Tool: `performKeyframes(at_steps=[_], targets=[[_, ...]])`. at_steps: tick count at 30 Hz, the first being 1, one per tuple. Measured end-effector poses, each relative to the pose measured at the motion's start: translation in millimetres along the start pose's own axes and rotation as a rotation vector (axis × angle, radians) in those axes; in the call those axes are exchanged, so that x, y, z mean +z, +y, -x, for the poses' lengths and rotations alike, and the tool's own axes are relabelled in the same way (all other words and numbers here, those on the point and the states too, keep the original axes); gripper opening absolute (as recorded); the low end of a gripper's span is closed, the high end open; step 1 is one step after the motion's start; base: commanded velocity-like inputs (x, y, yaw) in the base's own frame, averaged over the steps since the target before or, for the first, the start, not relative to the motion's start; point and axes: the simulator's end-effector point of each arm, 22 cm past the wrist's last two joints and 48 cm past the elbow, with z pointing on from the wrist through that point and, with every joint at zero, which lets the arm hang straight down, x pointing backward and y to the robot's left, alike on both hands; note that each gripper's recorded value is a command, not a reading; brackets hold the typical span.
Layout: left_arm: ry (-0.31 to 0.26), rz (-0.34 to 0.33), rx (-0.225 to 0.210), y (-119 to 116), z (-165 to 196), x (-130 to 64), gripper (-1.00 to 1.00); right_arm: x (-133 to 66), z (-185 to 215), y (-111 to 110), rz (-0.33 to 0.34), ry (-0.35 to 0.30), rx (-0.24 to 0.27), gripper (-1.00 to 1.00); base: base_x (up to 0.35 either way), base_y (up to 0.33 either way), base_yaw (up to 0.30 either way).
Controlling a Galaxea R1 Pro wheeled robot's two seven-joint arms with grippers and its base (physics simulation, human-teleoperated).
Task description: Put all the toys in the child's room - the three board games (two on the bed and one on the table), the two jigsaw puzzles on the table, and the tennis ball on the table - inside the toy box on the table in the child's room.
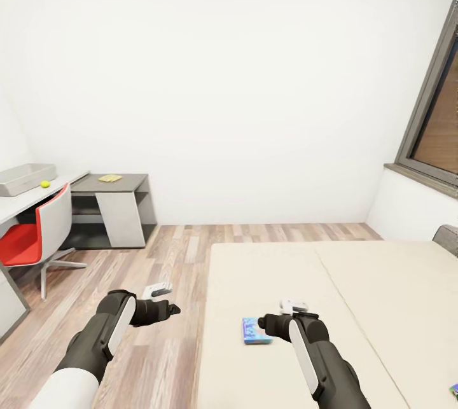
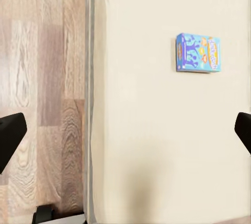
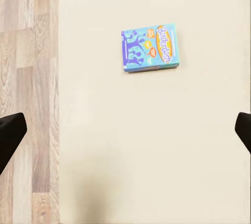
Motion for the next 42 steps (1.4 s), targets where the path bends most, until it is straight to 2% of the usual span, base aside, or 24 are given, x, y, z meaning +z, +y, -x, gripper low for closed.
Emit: performKeyframes(at_steps=[42], targets=[[0.000, 0.000, 0.000, 0.0, 0.0, 0.0, 1.00, 0.0, 0.0, 0.0, 0.000, 0.000, 0.000, 1.00, 0.000, -0.218, 0.000]])
